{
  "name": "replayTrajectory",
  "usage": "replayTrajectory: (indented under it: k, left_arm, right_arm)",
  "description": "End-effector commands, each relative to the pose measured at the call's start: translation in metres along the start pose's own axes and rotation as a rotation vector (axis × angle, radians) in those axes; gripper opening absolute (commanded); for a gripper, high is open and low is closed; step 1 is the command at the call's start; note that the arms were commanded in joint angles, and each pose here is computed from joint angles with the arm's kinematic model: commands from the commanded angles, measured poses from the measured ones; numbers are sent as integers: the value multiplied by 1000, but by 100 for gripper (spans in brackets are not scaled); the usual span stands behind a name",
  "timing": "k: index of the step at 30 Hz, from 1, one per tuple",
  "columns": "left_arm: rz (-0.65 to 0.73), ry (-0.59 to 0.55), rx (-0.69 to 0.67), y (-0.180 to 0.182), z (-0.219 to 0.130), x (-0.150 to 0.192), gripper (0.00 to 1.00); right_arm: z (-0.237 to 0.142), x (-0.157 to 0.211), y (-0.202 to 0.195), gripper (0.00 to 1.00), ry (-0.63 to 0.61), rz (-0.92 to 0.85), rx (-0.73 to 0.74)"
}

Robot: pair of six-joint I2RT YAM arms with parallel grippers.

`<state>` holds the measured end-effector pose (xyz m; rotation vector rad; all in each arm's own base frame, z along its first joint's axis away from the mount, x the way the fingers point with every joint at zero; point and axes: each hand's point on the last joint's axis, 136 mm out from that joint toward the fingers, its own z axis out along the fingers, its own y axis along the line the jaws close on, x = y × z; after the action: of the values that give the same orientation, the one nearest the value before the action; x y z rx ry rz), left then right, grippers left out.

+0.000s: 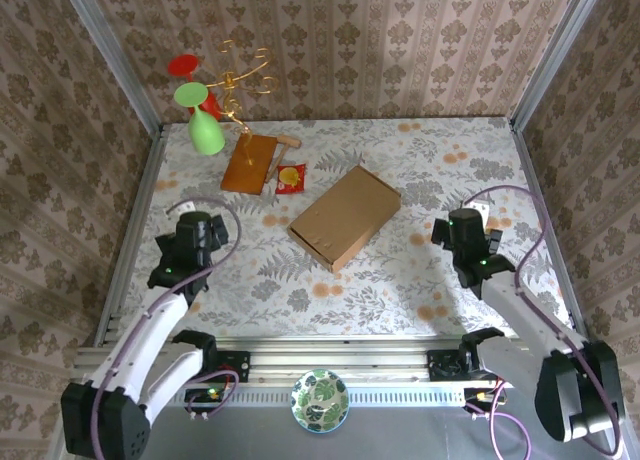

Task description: Fold the paper box

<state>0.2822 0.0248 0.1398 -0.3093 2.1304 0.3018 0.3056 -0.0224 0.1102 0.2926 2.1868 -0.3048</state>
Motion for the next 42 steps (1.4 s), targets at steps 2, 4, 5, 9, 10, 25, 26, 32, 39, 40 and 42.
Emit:
replayTrajectory:
  k: [2,4,5,9,10,25,26,32,39,40,42]
  left_arm:
    - [101,-96,63,-8,19,-15,100]
    - [99,-58,86,-12,34,-7,100]
    - [88,-39,100,-14,41,-2,100]
    - [25,-39,137,-19,67,1,100]
    - [30,-61,148,-21,72,-4,100]
    - [77,-326,275,-47,96,-20,100]
    - [73,-311,259,-46,100,-21,100]
    - [93,-282,262,-51,107,-23,100]
    - [94,-290,263,-50,106,-24,100]
    - [94,-290,263,-50,106,-24,100]
    - [94,-291,264,-50,106,-25,100]
  right_arm:
    - [11,-40,30,100,-221,-7,-133]
    - [20,-37,37,100,-224,-10,-157]
    - [25,-36,38,100,-227,-9,-164]
    - [36,-49,41,100,-266,3,-206]
    - [39,-53,41,100,-275,11,-212]
    - [74,-43,37,100,-288,12,-224]
    - [74,-43,38,100,-293,11,-223]
    - [73,-43,38,100,-292,10,-222]
    - [74,-43,39,100,-287,0,-217]
    - [74,-43,39,100,-288,1,-216]
    - [72,-44,38,100,-298,2,-210]
